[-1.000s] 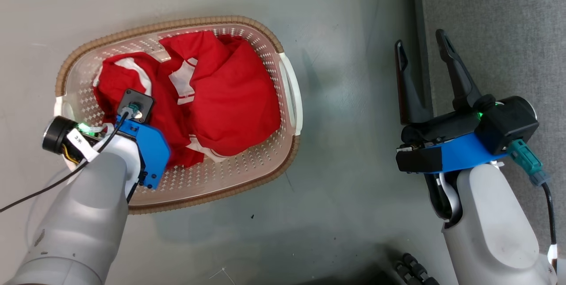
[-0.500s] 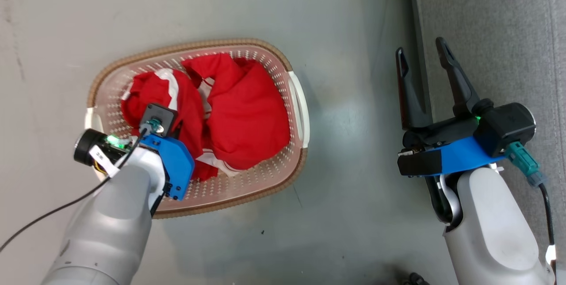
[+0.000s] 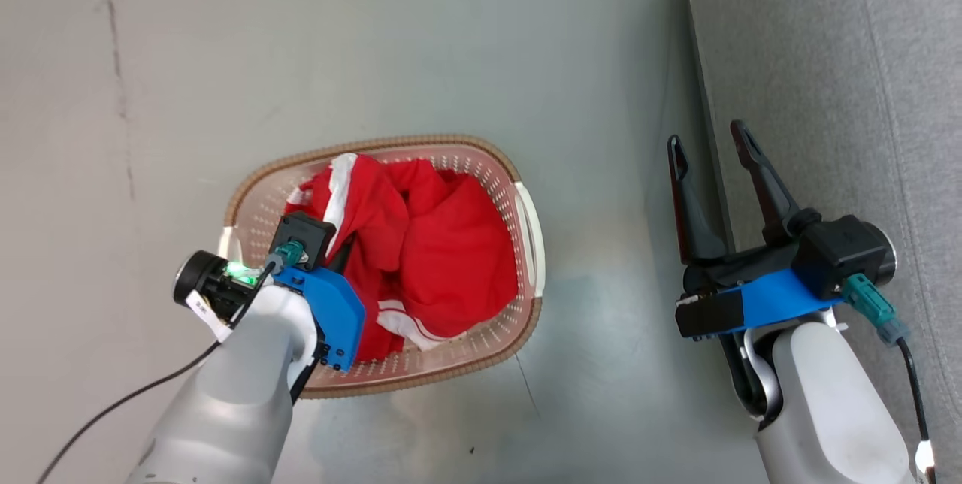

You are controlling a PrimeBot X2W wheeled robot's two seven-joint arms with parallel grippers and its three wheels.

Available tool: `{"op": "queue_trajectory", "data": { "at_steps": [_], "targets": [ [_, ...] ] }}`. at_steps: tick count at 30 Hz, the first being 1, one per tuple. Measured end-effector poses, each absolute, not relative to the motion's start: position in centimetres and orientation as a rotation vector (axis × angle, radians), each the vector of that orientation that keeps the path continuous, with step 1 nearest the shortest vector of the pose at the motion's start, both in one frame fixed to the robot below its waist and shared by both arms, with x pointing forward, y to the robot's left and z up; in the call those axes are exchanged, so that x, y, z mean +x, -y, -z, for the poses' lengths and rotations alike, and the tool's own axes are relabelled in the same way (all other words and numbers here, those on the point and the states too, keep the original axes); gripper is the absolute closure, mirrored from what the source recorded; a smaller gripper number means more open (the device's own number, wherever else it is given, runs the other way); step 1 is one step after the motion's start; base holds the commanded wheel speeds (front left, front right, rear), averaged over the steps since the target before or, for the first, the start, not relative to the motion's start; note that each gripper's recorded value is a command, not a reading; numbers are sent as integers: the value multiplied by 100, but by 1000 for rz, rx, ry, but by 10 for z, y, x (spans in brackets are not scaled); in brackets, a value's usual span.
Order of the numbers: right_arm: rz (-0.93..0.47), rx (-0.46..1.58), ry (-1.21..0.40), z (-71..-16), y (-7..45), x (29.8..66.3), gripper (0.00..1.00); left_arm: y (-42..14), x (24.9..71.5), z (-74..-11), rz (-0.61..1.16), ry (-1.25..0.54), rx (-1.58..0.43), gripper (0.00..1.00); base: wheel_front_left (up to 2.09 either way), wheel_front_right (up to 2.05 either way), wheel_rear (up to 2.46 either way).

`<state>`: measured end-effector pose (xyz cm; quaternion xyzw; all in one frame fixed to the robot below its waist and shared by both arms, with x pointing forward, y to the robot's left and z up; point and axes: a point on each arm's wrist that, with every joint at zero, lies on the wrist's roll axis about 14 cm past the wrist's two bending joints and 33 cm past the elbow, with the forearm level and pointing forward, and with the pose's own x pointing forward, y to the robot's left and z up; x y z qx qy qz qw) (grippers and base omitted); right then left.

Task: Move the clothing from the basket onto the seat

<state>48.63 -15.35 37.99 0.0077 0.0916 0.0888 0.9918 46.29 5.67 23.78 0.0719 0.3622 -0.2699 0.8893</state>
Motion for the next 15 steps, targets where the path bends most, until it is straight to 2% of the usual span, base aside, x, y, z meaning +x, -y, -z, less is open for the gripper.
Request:
{"op": "queue_trajectory", "data": {
  "at_steps": [15],
  "targets": [
    [-190,25,-114,-427,146,455,0,-36,471,-352,548,-443,46,100,0,0,0]
  ]
}}
